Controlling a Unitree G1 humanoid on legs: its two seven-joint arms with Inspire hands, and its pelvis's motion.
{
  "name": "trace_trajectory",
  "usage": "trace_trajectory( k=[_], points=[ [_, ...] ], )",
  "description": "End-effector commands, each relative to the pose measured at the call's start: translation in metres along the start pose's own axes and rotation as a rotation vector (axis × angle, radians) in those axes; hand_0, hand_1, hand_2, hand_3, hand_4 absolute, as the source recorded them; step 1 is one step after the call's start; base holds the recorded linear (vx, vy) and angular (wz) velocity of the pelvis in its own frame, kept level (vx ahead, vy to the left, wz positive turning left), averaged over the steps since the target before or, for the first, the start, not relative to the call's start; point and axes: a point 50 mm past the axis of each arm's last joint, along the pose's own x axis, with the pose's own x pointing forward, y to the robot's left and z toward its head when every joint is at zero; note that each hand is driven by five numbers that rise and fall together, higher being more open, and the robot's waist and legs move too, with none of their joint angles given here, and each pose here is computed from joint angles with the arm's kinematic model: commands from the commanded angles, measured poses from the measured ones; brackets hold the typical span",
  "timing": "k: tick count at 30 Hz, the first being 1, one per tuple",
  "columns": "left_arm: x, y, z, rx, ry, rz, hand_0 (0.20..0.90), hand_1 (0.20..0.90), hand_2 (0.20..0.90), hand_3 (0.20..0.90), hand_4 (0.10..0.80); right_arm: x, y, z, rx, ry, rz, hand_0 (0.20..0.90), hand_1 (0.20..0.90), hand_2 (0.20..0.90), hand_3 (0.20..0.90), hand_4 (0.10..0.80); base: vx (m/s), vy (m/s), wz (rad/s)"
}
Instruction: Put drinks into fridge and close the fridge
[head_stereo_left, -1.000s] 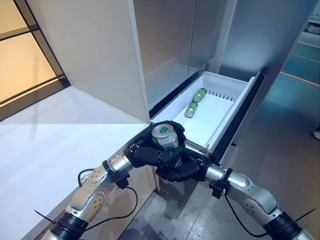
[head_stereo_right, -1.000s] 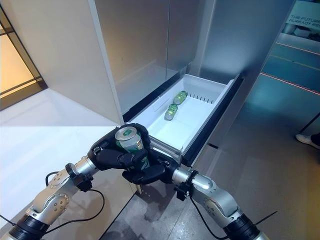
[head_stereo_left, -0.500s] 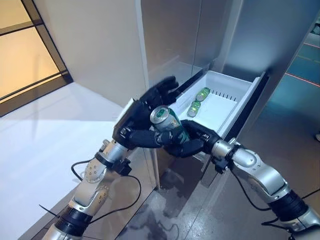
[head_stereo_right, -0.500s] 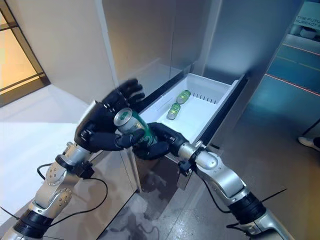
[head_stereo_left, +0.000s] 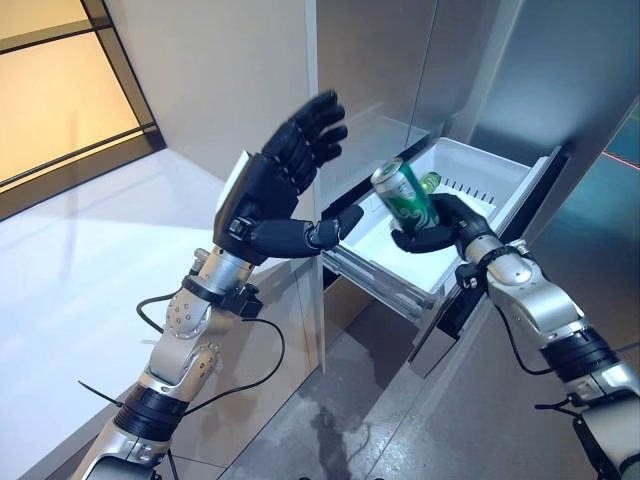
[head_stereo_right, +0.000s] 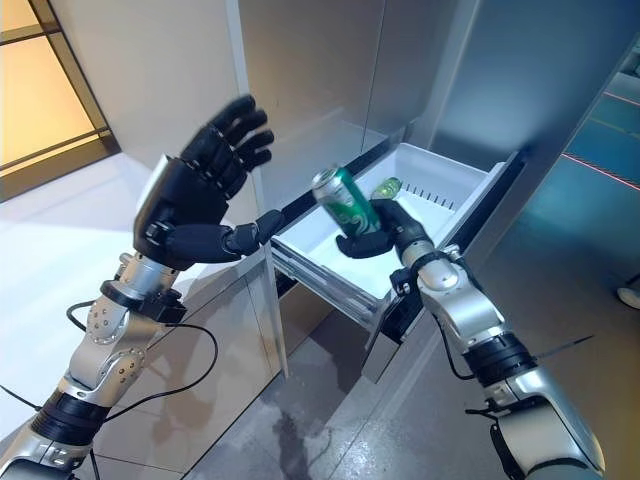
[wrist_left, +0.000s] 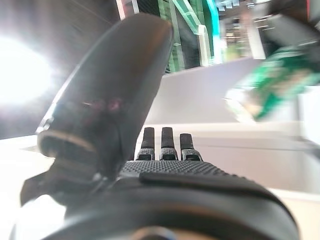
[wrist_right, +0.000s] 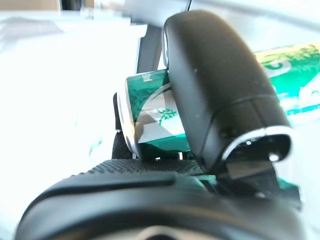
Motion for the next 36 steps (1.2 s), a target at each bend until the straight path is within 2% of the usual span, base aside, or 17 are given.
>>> trace_trajectory(
  k=[1,4,5,7,9,14,17,22,25,29,36],
  points=[
    [0.019,-0.022,-0.008,-0.230,0.009,-0.162,0.900,0.900,0.900,0.900,0.800,-0.004,-0.078,0.138,0.062,-0.513,-0.294,0.300,0.300,0.300,0.200,0.100,0.097,0.034,0.05],
    [0.005,-0.050,-0.040,-0.559,0.148,-0.264,0.900,0.900,0.900,0.900,0.800,0.003,-0.091,0.129,0.042,-0.453,-0.357,0.300,0.300,0.300,0.200,0.100,0.098,0.038,0.12],
    [-0.007,-0.074,-0.055,-0.766,0.211,-0.345,0.900,0.900,0.900,0.900,0.800,0.007,-0.098,0.121,0.016,-0.409,-0.385,0.300,0.300,0.300,0.200,0.100,0.123,0.050,0.28],
    [-0.024,-0.104,-0.070,-1.025,0.299,-0.447,0.900,0.900,0.900,0.900,0.800,0.010,-0.107,0.111,-0.015,-0.355,-0.409,0.300,0.300,0.300,0.200,0.100,0.116,0.046,0.21],
    [-0.043,-0.131,-0.079,-1.194,0.374,-0.534,0.900,0.900,0.900,0.900,0.800,0.012,-0.114,0.099,-0.035,-0.301,-0.437,0.300,0.300,0.300,0.200,0.100,0.125,0.030,0.25],
    [-0.076,-0.163,-0.095,-1.357,0.572,-0.579,0.900,0.900,0.900,0.900,0.800,0.014,-0.129,0.080,-0.063,-0.197,-0.484,0.300,0.300,0.300,0.200,0.100,0.067,0.011,0.24],
    [-0.095,-0.166,-0.112,-1.309,0.710,-0.548,0.900,0.900,0.900,0.900,0.800,0.012,-0.139,0.066,-0.085,-0.126,-0.499,0.300,0.300,0.300,0.200,0.100,-0.012,-0.003,0.22],
    [-0.132,-0.147,-0.150,-1.033,0.917,-0.363,0.900,0.900,0.900,0.900,0.800,0.008,-0.146,0.043,-0.119,-0.013,-0.478,0.300,0.300,0.300,0.200,0.100,0.006,-0.009,0.14],
    [-0.154,-0.129,-0.168,-0.823,1.022,-0.239,0.900,0.900,0.900,0.900,0.800,0.007,-0.144,0.030,-0.138,0.047,-0.449,0.300,0.300,0.300,0.200,0.100,0.009,-0.029,0.09],
    [-0.193,-0.086,-0.186,-0.537,1.175,-0.033,0.900,0.900,0.900,0.900,0.800,0.004,-0.146,0.017,-0.161,0.122,-0.431,0.300,0.300,0.300,0.200,0.100,-0.074,-0.045,0.03],
    [-0.247,-0.039,-0.192,-0.339,1.360,0.299,0.900,0.900,0.900,0.900,0.800,-0.003,-0.153,-0.002,-0.187,0.240,-0.410,0.300,0.300,0.300,0.200,0.100,-0.057,-0.044,0.06]
  ],
)
